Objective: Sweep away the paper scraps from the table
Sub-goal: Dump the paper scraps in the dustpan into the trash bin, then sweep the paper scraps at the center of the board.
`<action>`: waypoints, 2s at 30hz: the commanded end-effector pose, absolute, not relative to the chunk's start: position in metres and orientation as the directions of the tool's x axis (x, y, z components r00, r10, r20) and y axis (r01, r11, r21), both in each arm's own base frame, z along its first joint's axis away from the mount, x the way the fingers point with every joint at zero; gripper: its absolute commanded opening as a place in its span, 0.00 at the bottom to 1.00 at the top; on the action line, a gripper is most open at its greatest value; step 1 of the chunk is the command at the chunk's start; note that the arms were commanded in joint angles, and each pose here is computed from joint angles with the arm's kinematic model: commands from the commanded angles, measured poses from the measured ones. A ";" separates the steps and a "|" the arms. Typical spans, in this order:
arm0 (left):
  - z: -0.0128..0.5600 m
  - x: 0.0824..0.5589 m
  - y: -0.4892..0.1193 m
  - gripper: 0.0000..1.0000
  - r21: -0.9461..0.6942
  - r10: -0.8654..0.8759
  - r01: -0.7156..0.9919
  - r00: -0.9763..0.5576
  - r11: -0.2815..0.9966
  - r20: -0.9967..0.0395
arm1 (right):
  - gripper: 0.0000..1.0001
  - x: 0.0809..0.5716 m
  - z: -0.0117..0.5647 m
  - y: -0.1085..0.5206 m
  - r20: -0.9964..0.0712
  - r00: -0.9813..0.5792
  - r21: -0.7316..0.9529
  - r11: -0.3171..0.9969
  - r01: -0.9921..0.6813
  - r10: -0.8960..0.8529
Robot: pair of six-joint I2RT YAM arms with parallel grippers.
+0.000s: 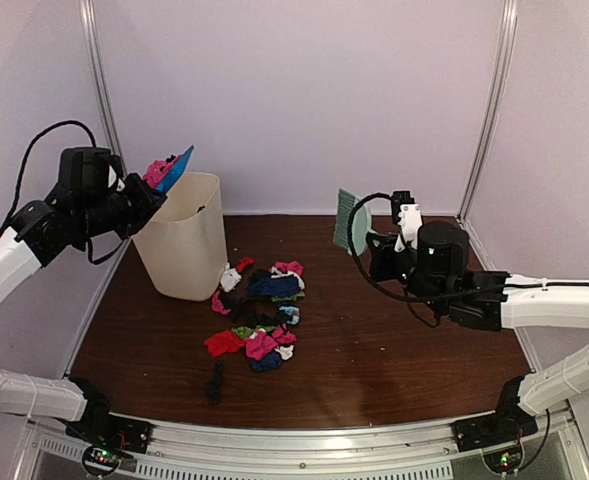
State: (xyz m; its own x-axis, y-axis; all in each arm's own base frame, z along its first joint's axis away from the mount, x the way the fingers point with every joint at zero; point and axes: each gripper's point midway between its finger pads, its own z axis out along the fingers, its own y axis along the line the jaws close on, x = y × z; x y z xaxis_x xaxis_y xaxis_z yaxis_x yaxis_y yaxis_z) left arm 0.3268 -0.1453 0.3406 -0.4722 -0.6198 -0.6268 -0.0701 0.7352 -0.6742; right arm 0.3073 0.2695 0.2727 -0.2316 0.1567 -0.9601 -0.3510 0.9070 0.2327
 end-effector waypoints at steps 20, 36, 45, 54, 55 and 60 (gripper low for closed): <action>0.439 0.342 -0.177 0.00 -0.951 -0.849 0.037 -0.442 0.306 -0.290 | 0.00 0.294 0.285 0.249 -0.944 -0.264 0.281 0.902 -0.328 0.198; 0.449 0.330 -0.187 0.00 -0.671 -0.566 0.334 -0.364 0.662 -0.739 | 0.00 0.250 0.279 0.344 -0.870 -0.479 0.443 0.608 -0.658 0.116; 0.419 0.314 -0.202 0.00 -0.502 -0.372 0.429 -0.353 0.750 -0.858 | 0.00 0.207 0.229 0.419 -0.800 -0.597 0.498 0.498 -0.710 -0.052; 0.402 0.306 -0.215 0.00 -0.448 -0.305 0.450 -0.356 0.773 -0.883 | 0.00 0.214 0.176 0.419 -0.775 -0.623 0.446 0.607 -0.658 -0.105; 0.401 0.305 -0.216 0.00 -0.443 -0.297 0.455 -0.358 0.772 -0.885 | 0.00 0.214 0.171 0.417 -0.771 -0.627 0.444 0.612 -0.655 -0.111; 0.395 0.300 -0.226 0.00 -0.420 -0.265 0.493 -0.354 0.762 -0.897 | 0.00 0.214 0.152 0.395 -0.763 -0.632 0.394 0.675 -0.624 -0.138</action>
